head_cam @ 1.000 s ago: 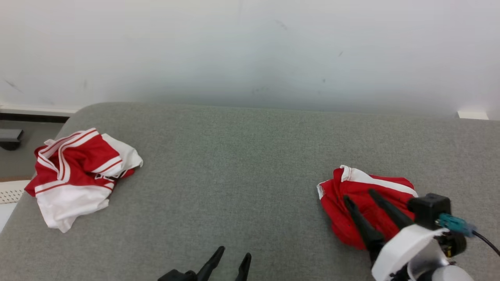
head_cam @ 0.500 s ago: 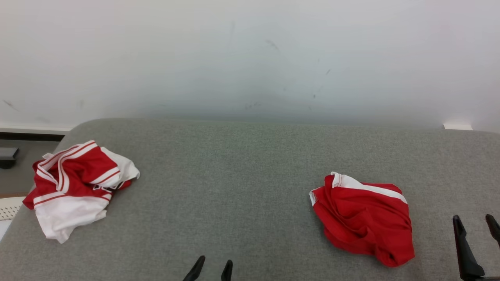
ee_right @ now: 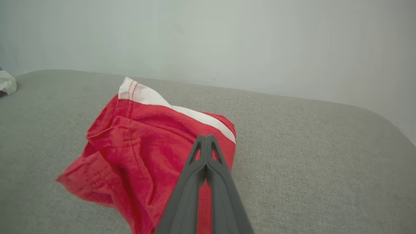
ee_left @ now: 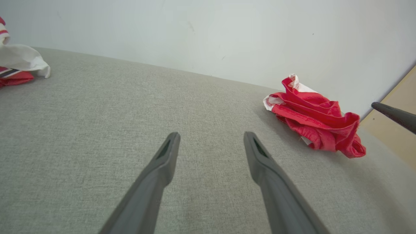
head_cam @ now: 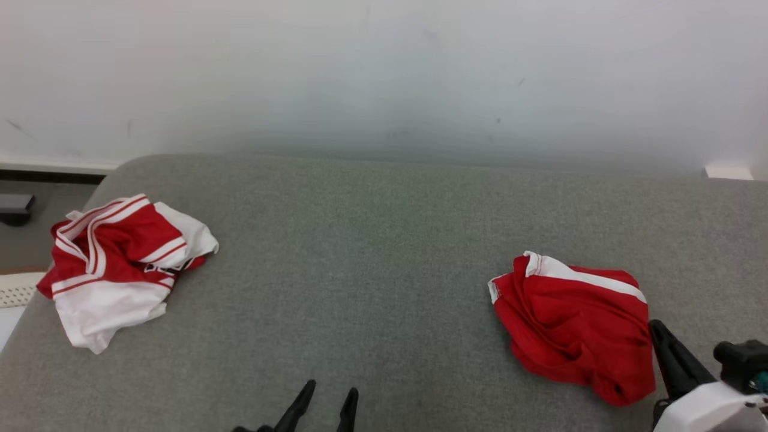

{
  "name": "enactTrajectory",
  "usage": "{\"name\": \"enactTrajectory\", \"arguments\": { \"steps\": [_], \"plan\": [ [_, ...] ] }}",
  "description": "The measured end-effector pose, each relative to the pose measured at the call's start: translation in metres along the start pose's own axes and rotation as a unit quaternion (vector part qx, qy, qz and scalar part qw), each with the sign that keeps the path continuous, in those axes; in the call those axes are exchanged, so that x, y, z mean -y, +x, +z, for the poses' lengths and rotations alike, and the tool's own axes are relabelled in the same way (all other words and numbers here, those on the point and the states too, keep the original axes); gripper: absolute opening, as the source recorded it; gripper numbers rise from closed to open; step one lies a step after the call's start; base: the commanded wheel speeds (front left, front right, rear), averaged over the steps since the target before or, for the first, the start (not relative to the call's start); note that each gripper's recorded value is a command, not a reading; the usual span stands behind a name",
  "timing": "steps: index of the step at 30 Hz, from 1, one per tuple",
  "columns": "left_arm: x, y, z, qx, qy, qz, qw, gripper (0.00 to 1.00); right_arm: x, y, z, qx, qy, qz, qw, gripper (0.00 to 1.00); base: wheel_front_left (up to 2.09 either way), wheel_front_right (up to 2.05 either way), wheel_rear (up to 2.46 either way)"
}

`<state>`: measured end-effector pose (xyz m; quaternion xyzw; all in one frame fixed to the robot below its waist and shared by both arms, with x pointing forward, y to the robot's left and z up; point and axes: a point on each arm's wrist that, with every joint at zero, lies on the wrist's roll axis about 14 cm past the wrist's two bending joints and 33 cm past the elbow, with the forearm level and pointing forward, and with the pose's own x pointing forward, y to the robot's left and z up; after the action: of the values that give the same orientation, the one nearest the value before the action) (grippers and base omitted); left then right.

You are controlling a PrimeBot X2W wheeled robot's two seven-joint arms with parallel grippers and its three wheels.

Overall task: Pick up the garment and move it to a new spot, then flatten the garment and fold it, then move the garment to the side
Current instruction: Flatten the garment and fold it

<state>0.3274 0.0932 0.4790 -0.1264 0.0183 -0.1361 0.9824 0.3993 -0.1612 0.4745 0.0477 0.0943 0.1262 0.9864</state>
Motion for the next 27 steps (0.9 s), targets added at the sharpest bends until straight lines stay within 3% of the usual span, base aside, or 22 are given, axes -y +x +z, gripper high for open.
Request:
{"name": "enactTrajectory", "arguments": {
  "steps": [8,12,27],
  "plan": [
    [-0.011,0.010,-0.006,-0.010,-0.008,0.014,1.000,1.00,-0.025,0.040,-0.044,-0.094,-0.017,0.058,0.994,0.00,0.00,0.00,0.00],
    [-0.019,0.007,-0.007,-0.010,-0.008,0.028,1.000,1.00,-0.040,0.047,-0.053,-0.109,-0.004,0.082,0.991,0.00,0.00,0.00,0.00],
    [-0.019,0.001,0.000,0.003,0.000,0.031,1.000,1.00,-0.078,0.002,-0.083,-0.179,0.011,0.173,0.968,0.00,0.00,0.00,0.00]
  ]
}}
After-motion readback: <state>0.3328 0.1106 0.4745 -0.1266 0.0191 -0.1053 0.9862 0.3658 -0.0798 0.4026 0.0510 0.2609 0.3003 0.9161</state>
